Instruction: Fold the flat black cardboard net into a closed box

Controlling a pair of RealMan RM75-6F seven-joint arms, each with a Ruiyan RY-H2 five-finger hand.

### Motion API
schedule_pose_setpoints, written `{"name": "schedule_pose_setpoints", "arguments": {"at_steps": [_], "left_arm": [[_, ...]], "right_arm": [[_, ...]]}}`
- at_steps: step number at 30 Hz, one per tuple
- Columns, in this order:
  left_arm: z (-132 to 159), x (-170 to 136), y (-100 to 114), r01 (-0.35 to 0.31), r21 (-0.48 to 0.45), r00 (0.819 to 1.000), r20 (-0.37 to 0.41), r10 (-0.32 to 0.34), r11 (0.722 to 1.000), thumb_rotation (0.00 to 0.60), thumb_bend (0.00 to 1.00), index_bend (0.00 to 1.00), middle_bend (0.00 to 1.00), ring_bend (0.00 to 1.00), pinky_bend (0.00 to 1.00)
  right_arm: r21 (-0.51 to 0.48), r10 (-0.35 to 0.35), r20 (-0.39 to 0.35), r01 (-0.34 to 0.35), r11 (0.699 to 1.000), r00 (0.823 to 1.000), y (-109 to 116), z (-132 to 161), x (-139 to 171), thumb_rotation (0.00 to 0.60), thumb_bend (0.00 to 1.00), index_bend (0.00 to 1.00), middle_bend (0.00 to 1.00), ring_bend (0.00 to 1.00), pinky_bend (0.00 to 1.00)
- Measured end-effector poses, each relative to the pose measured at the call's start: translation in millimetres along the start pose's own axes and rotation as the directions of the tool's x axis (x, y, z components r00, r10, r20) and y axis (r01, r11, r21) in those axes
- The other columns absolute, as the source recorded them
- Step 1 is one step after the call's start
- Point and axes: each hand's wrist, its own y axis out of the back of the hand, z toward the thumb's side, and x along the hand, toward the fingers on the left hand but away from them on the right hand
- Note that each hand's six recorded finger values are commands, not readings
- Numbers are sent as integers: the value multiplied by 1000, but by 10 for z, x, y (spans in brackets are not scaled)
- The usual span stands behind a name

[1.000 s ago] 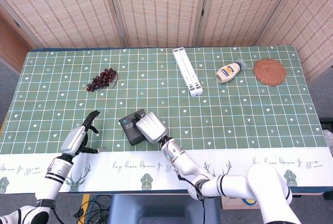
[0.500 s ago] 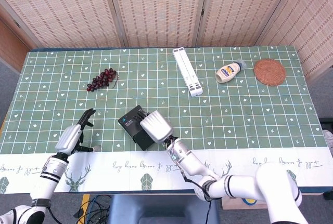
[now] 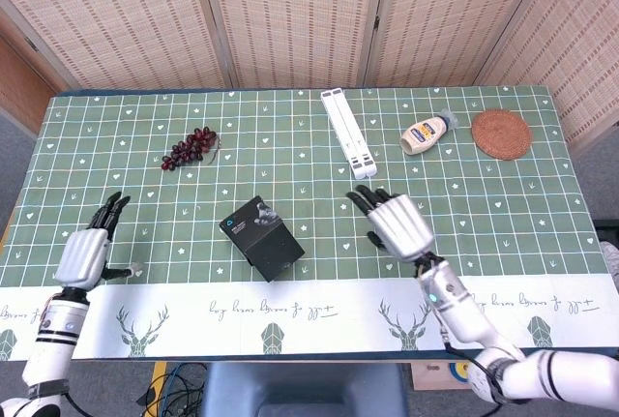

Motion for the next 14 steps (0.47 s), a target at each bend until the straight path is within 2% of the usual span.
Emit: {"name": "schedule_pose_setpoints", "arguments": {"at_steps": [5, 11, 14], "left_arm": [[-196, -193, 79, -33, 73, 998, -59, 38, 997, 600, 0, 1, 23, 104, 389], [-260, -453, 160, -64, 91, 993, -89, 73, 994, 600, 0, 21, 23, 99, 347], [-248, -602, 178, -67, 107, 993, -93, 77, 992, 600, 0, 21, 23, 98, 345]], "right_arm": [[-25, -1, 153, 5, 1000, 988, 8, -532, 552, 600, 285, 165, 218, 313, 549], [-88, 55, 274, -31, 996, 960, -93, -945, 1170, 600, 289, 164, 217, 276, 511], [-115, 67, 310, -32, 993, 948, -125, -1065, 1405, 600, 290, 164, 217, 276, 509]]}}
